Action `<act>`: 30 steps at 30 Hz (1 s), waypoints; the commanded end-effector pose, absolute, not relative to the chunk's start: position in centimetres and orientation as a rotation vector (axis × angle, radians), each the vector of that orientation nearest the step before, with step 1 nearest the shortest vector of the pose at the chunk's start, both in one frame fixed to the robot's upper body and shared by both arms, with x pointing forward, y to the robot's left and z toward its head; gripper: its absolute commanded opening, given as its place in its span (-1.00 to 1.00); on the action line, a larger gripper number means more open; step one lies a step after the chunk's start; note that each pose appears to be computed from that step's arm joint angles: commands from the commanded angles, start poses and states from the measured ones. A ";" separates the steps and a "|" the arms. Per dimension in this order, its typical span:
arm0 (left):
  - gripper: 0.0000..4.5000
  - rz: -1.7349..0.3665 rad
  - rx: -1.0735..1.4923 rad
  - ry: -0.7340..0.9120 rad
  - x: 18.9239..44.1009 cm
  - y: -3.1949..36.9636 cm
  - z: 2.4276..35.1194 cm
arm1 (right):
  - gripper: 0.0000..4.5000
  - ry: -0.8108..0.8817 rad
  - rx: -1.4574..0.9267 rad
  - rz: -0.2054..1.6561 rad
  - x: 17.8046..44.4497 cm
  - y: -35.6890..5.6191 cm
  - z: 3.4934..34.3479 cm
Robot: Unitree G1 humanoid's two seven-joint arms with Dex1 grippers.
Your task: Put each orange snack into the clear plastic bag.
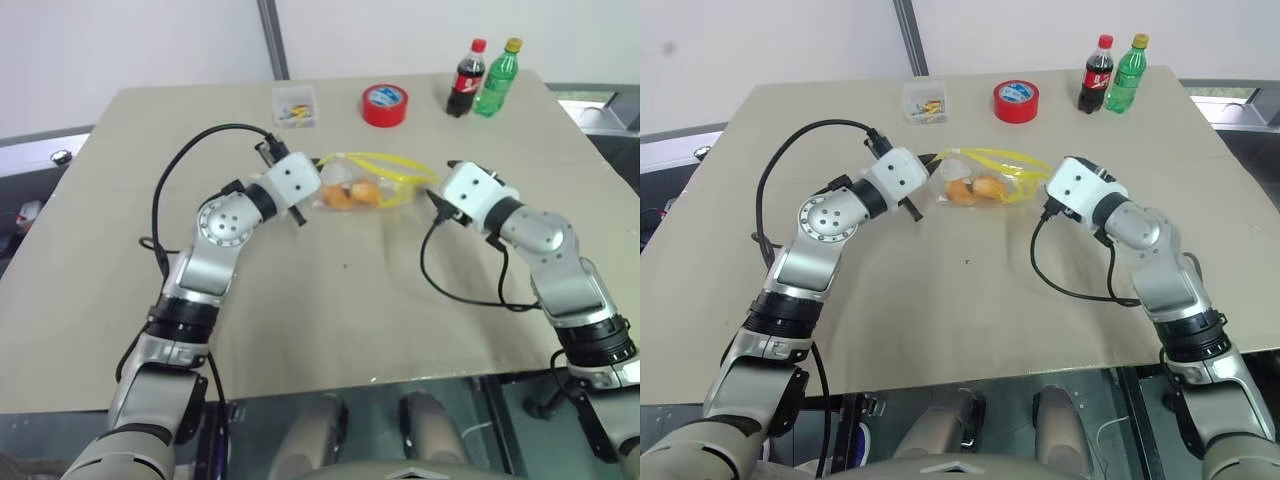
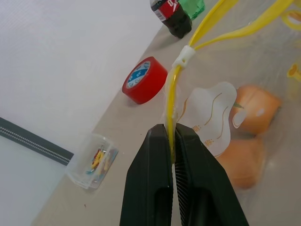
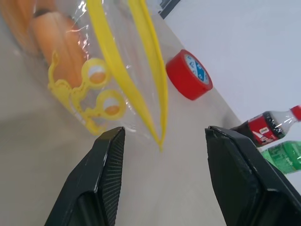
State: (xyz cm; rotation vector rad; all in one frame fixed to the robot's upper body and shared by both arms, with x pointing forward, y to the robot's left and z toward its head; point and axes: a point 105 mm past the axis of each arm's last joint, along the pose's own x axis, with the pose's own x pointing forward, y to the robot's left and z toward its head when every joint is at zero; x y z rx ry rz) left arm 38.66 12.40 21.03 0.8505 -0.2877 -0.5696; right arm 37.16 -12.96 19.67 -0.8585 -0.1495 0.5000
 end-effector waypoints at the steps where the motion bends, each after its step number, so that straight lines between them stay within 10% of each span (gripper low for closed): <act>1: -1.00 -0.554 0.856 -0.354 37.9 12.3 22.8 | 0.23 -0.219 -0.867 0.484 37.3 -12.6 21.2; 7: -1.00 -0.551 0.854 -0.355 37.7 12.3 22.9 | 0.23 -0.216 -0.872 0.516 37.8 -12.0 20.6; 13: -1.00 -0.548 0.851 -0.351 37.5 12.5 22.8 | -0.97 -0.229 -0.906 0.521 38.4 -12.0 20.6; 30: -1.00 -0.475 0.898 -0.445 42.0 13.5 26.8 | -0.97 -0.348 -0.918 0.358 41.5 -16.5 28.1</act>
